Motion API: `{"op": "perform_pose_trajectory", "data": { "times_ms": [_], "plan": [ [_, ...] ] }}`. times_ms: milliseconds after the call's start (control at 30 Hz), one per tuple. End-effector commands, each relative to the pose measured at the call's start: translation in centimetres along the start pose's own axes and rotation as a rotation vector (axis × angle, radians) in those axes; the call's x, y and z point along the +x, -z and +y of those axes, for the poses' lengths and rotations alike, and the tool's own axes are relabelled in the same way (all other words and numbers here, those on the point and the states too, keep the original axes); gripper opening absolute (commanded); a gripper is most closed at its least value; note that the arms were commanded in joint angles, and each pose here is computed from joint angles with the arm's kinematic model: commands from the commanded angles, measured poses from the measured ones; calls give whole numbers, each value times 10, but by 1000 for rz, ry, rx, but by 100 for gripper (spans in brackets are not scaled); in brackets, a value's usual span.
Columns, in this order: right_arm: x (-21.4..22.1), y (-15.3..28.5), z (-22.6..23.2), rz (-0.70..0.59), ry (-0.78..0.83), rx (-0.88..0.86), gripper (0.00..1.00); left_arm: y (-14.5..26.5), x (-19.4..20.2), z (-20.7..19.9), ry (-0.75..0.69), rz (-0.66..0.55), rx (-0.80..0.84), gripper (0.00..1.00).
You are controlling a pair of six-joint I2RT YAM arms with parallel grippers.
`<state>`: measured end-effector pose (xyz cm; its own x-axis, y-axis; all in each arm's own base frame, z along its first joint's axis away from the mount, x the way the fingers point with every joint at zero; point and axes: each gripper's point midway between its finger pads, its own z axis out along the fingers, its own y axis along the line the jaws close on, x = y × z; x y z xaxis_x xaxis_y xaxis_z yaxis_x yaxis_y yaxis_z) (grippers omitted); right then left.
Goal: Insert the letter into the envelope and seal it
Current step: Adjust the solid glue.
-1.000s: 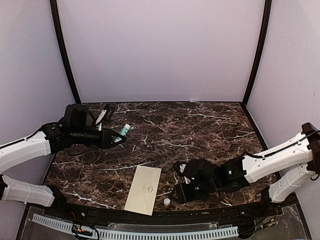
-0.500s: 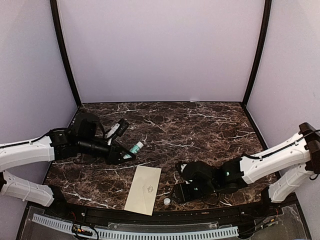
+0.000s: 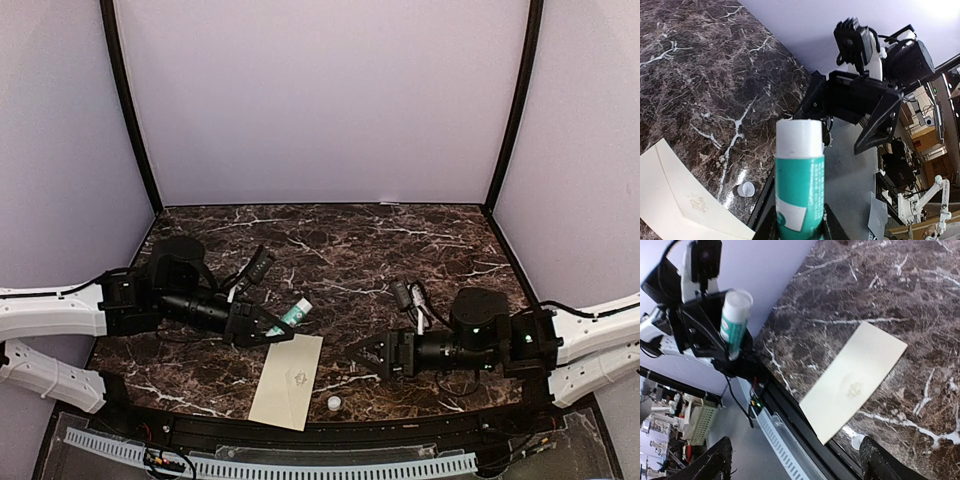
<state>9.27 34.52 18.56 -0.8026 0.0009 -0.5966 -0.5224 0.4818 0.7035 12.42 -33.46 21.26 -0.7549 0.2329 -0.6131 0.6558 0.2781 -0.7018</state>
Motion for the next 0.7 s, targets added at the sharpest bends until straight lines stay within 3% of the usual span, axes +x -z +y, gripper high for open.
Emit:
{"op": "perform_pose_trajectory", "data": {
  "times_ms": [0, 167, 500, 667],
  "plan": [
    [-27, 21, 39, -70, 42, -223, 86, -4, 9, -40, -79, 87, 105, 0],
    [-41, 28, 69, -66, 86, -345, 88, -16, 26, -65, -133, 158, 166, 0],
    [-24, 20, 100, 50, 103, -495, 81, -32, 25, -85, -174, 187, 187, 0],
    [-20, 17, 103, 56, 79, -532, 66, -35, 28, -88, -176, 211, 195, 0]
  ]
}}
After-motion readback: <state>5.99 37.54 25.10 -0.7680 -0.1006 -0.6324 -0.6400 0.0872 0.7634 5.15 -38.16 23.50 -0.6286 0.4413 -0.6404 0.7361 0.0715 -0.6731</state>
